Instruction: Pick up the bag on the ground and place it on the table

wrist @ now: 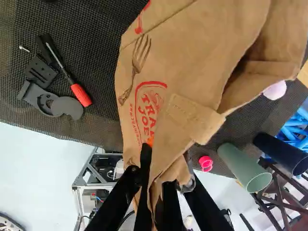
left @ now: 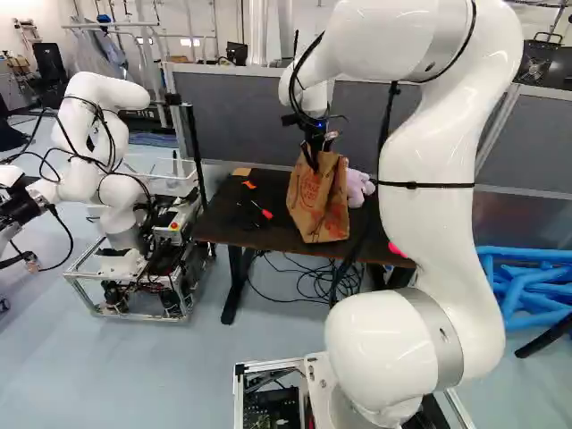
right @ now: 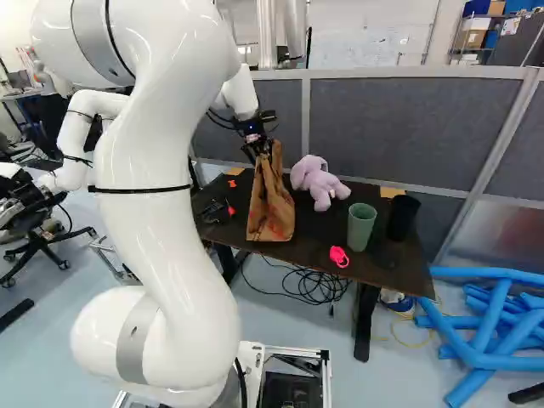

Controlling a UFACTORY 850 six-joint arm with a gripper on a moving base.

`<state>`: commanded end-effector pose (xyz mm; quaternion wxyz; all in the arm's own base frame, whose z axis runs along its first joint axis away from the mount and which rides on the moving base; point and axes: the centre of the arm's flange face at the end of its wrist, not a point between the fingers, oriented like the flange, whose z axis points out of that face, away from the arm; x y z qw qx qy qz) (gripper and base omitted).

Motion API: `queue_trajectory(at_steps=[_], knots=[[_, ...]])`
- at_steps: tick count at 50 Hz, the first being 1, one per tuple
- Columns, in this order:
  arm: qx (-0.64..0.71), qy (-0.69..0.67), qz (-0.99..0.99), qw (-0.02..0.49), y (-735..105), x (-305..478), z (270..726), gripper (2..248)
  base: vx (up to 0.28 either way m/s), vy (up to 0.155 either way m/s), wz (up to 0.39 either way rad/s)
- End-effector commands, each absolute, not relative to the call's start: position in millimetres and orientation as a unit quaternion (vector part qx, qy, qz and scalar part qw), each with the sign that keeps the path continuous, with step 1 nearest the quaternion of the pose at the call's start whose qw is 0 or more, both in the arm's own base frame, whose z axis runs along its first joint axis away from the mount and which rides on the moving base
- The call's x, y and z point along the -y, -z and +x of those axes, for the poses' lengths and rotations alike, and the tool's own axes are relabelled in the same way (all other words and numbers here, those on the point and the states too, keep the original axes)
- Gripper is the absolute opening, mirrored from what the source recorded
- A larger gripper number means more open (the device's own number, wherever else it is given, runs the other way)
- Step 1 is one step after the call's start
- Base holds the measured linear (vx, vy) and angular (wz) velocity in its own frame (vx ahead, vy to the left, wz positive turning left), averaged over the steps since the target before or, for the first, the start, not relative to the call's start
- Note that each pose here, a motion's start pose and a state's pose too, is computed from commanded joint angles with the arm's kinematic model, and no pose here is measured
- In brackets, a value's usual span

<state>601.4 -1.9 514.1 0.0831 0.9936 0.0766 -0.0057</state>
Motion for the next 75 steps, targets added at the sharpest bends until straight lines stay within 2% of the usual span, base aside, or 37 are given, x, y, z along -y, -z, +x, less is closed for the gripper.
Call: queue_trajectory(at_steps=[17,18,22,23,28,29,33,34,38,39,44,45,49,50,75], knots=[[-0.077,0.006,0.994,0.083,-511.8,1.8,601.0,21,0.0,0.0,0.0],[-0.077,0.006,0.994,0.083,-511.8,1.8,601.0,29,0.0,0.0,0.0],[-0.077,0.006,0.994,0.083,-511.8,1.8,601.0,29,0.0,0.0,0.0],[-0.077,0.006,0.994,0.083,-511.8,1.8,601.0,62,0.0,0.0,0.0],[-0.077,0.006,0.994,0.083,-511.8,1.8,601.0,62,0.0,0.0,0.0],[-0.077,0.006,0.994,0.083,-511.8,1.8,601.0,96,0.0,0.0,0.0],[-0.077,0.006,0.994,0.083,-511.8,1.8,601.0,96,0.0,0.0,0.0],[-0.077,0.006,0.994,0.083,-511.8,1.8,601.0,132,0.0,0.0,0.0],[-0.077,0.006,0.994,0.083,-511.8,1.8,601.0,132,0.0,0.0,0.0],[-0.077,0.006,0.994,0.083,-511.8,1.8,601.0,168,0.0,0.0,0.0],[-0.077,0.006,0.994,0.083,-511.8,1.8,601.0,168,0.0,0.0,0.0],[-0.077,0.006,0.994,0.083,-511.8,1.8,601.0,205,0.0,0.0,0.0],[-0.077,0.006,0.994,0.083,-511.8,1.8,601.0,205,0.0,0.0,0.0],[-0.077,0.006,0.994,0.083,-511.8,1.8,601.0,242,0.0,0.0,0.0],[-0.076,0.0,0.994,0.083,-520.6,1.9,597.9,247,0.0,0.0,0.0]])
